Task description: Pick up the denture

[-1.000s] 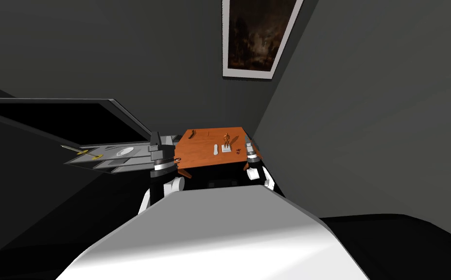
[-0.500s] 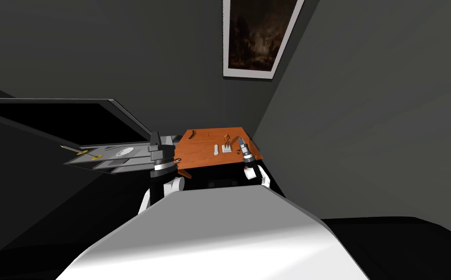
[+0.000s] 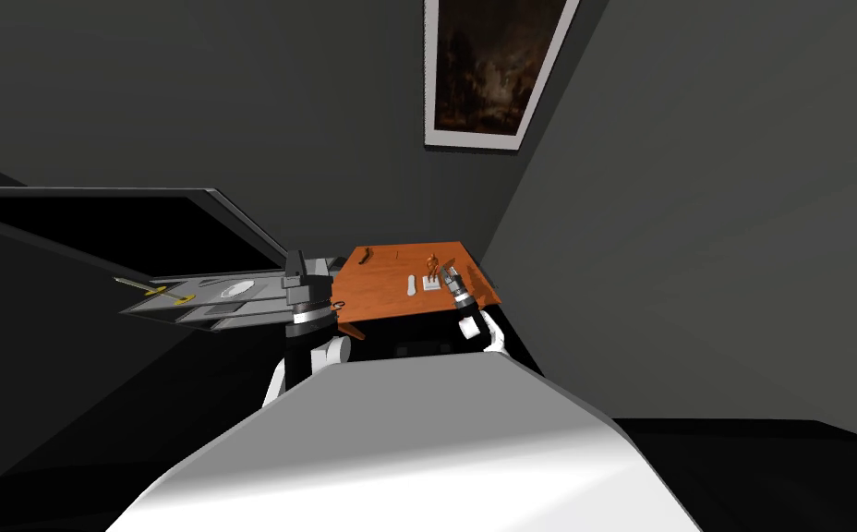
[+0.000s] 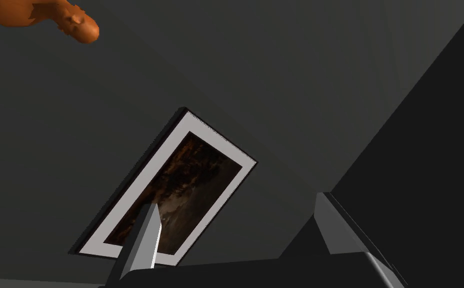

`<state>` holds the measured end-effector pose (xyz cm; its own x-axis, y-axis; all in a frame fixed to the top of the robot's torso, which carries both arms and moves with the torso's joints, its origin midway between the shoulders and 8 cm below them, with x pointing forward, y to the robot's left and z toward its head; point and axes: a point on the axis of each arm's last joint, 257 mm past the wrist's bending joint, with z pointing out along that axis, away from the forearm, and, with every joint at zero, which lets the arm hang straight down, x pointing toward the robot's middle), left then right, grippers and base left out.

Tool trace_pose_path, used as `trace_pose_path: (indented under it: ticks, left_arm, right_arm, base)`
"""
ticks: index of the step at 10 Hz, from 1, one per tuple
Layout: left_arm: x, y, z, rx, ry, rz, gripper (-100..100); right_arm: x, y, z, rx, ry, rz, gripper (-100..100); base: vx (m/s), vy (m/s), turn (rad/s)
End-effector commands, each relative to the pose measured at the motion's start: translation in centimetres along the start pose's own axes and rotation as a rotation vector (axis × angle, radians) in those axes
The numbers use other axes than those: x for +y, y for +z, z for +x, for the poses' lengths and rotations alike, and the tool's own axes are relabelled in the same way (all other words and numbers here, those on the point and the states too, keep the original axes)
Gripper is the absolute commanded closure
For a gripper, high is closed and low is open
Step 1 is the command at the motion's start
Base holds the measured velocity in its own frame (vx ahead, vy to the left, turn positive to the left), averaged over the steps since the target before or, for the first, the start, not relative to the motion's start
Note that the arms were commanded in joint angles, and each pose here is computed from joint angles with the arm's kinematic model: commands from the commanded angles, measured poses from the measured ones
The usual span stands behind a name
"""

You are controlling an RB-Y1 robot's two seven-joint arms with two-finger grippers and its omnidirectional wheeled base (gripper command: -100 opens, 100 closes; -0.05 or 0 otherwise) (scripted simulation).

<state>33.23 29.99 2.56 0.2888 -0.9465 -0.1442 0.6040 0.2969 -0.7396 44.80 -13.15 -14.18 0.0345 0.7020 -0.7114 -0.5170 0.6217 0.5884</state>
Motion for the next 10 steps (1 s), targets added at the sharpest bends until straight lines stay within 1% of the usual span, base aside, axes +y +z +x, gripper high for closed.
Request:
trace_pose_path:
  ticks: [1, 2, 3, 4, 5, 7, 8, 9, 10]
  left_arm:
    - [0.0, 0.0, 0.0, 0.0, 0.0, 0.0, 0]
    - [0.0, 0.0, 0.0, 0.0, 0.0, 0.0, 0]
    - [0.0, 0.0, 0.0, 0.0, 0.0, 0.0, 0]
    - [0.0, 0.0, 0.0, 0.0, 0.0, 0.0, 0]
    - [0.0, 0.0, 0.0, 0.0, 0.0, 0.0, 0]
    - [0.0, 0.0, 0.0, 0.0, 0.0, 0.0, 0]
    - [0.0, 0.0, 0.0, 0.0, 0.0, 0.0, 0]
    - [0.0, 0.0, 0.0, 0.0, 0.0, 0.0, 0]
    - [0.0, 0.0, 0.0, 0.0, 0.0, 0.0, 0]
  right_arm:
    - [-0.3, -0.1, 1.2, 0.028, -0.05, 0.001, -100]
    - [-0.3, -0.1, 1.2, 0.028, -0.057, 0.001, -100]
    - [-0.7, 0.0, 3.4, 0.084, -0.098, -0.003, -100]
    - [-0.7, 0.0, 3.4, 0.084, -0.119, -0.004, -100]
    - [-1.1, 0.1, 5.6, 0.14, -0.151, -0.01, -100]
    - [-1.2, 0.0, 5.7, 0.143, -0.187, -0.01, -100]
    - [-1.6, 0.0, 7.7, 0.198, -0.233, -0.021, -100]
    - [-1.9, -0.1, 7.9, 0.203, -0.259, -0.019, -100]
    - [-1.9, 0.0, 9.5, 0.25, -0.303, -0.04, -100]
  base:
    - [0.013, 0.014, 0.002]
    - [0.006, 0.004, -0.002]
    - [0.012, 0.007, -0.003]
    - [0.012, 0.01, 0.0]
    - [0.014, 0.019, -0.002]
    - [0.006, 0.007, 0.0]
    - [0.009, 0.007, -0.003]
    - [0.01, 0.01, 0.002]
    - [0.015, 0.02, -0.003]
